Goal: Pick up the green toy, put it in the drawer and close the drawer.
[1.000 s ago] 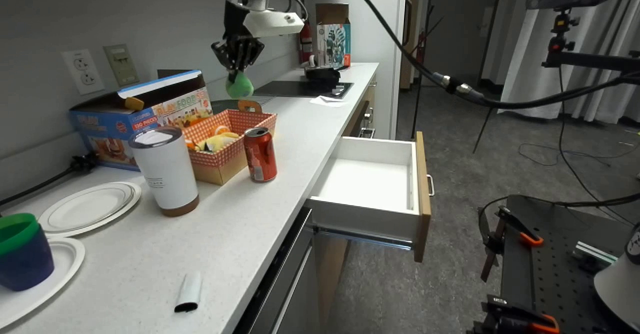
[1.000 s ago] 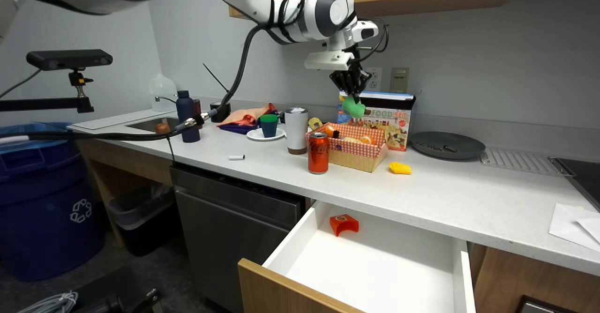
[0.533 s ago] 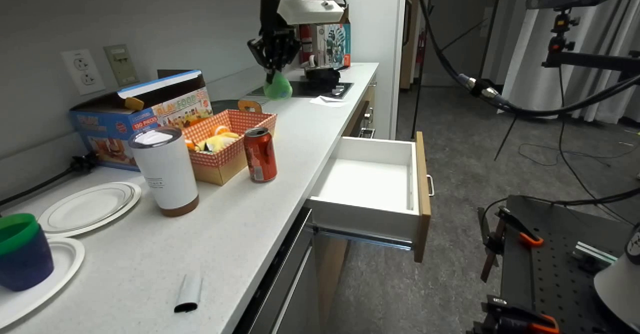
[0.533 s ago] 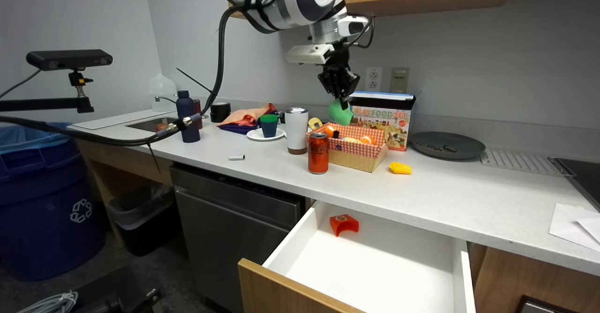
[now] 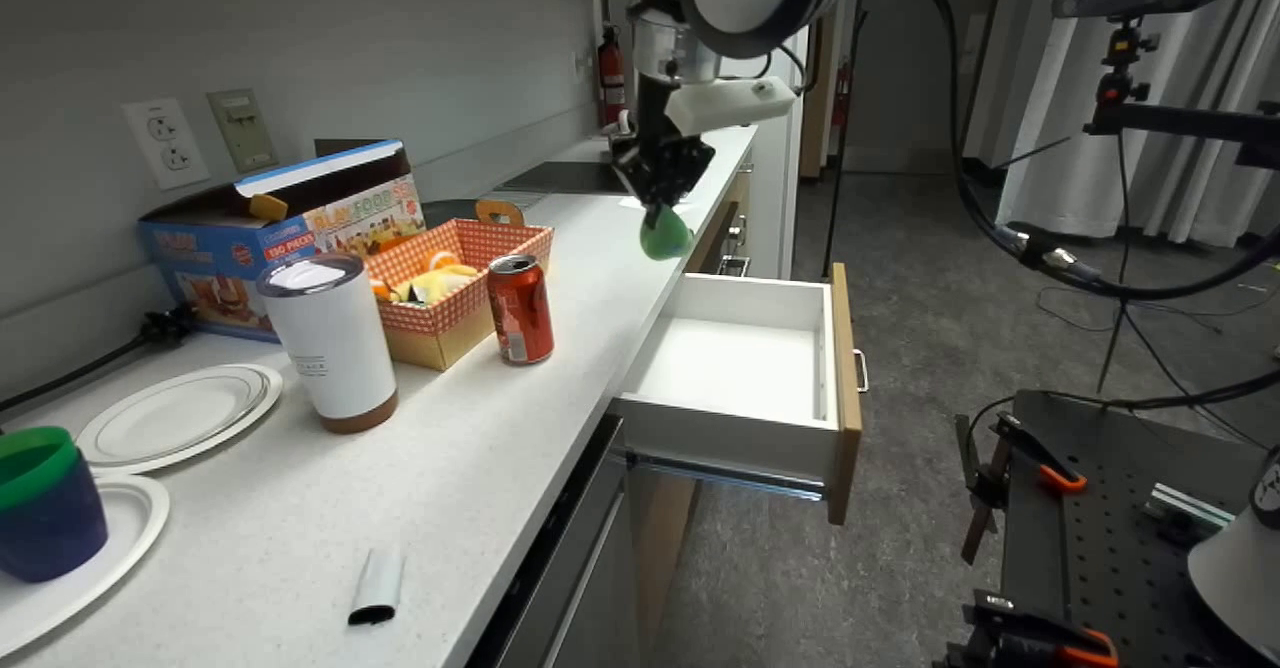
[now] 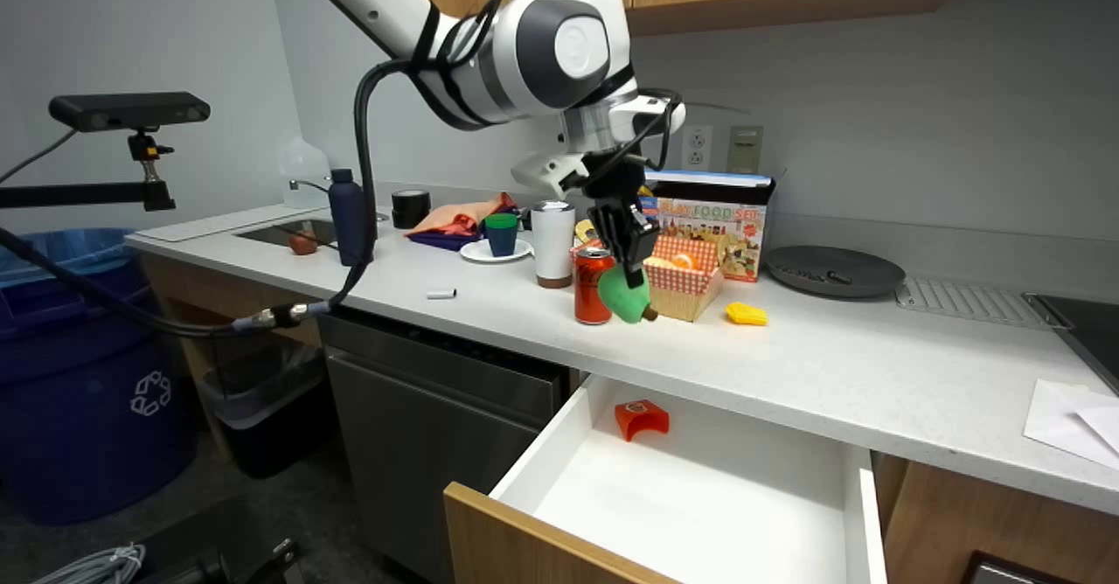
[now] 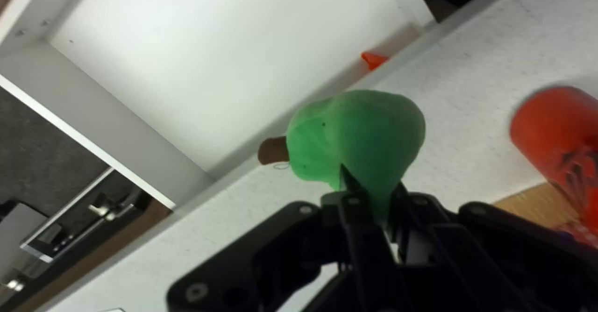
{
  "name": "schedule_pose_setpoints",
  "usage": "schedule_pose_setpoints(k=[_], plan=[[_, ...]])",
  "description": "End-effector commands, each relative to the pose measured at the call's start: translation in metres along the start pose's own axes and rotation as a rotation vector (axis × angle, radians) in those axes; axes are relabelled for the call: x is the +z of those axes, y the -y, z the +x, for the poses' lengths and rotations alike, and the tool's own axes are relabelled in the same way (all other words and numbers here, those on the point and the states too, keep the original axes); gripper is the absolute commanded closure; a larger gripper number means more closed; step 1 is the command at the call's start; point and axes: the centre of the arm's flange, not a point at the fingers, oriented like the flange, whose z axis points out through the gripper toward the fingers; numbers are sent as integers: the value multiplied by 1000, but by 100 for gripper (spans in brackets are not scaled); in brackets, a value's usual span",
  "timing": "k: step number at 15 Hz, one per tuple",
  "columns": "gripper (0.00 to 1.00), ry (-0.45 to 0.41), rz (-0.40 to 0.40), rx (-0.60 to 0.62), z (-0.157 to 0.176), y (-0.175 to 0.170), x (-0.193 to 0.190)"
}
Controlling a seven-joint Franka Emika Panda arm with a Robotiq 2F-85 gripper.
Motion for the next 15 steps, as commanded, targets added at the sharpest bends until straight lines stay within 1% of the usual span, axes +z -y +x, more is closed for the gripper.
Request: schedule_pose_setpoints(k=[1,4,7,8,9,10,12,15], plan=[[97,-30,-78,72,-65,-63,16],[97,-30,-155,123,-89,-95,32],[97,-30,-205,156,-102,-111,39],[62,-31,-214,164,-103,-111,40],[60,-38,-211,179,-104,-111,40],[54,-51,-208,188,-103,-109,40],[38,-84,-209,202,-99,-105,35],[16,-132,-216,184,-97,-98,24]])
